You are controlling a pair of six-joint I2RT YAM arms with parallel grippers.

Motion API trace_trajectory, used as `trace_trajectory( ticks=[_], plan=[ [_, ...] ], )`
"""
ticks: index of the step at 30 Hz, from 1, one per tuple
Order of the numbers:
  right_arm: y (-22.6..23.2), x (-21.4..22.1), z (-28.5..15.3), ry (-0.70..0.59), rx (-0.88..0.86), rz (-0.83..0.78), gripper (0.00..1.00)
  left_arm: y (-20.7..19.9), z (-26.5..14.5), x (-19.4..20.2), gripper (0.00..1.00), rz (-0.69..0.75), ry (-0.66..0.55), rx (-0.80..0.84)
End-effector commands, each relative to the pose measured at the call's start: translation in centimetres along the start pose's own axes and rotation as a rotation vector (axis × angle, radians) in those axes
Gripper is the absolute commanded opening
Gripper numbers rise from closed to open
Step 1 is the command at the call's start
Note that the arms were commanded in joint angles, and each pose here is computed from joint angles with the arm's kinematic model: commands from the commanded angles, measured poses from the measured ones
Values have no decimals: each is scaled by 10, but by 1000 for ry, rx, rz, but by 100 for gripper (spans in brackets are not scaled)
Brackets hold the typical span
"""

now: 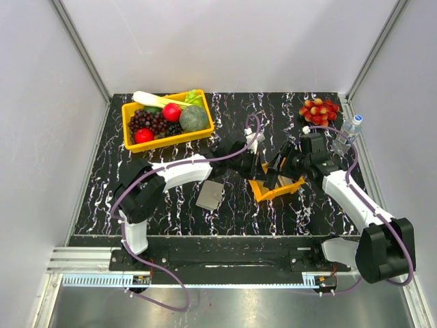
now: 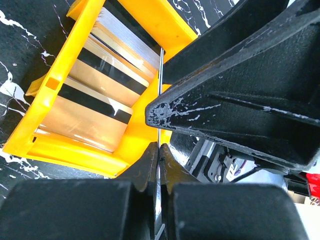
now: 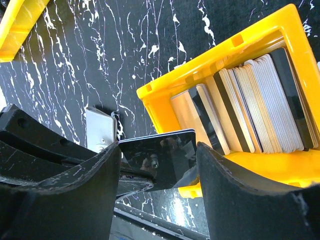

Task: Put the credit cards into the card holder
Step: Place the credit card in the storage box.

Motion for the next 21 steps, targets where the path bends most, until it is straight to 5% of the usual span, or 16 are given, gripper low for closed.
trace_trajectory(
  ticks=[1, 9, 15, 21],
  plan=[
    [10, -5, -5, -46, -48, -40, 63, -17, -12, -23, 0, 49, -87, 33],
    [13, -5, -8, -51, -70, -43, 61, -16, -10, -21, 1, 41, -82, 34],
    [9, -7, -9, -72, -49, -49, 57, -13, -8, -16, 41, 26, -69, 24],
    [7, -8, -9, -88, -31, -54, 57, -10, -9, -10, 52, 23, -68, 16]
  ],
)
Point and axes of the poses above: each gripper's point midway between its finger pads, its own z axis out along the fingers, its own y axis along the line the jaws close on, x = y × z, the point moved 6 cm from there along -z, back along the fingers, and after that the axes turned 13 degrees about z, right-handed, at the moved point
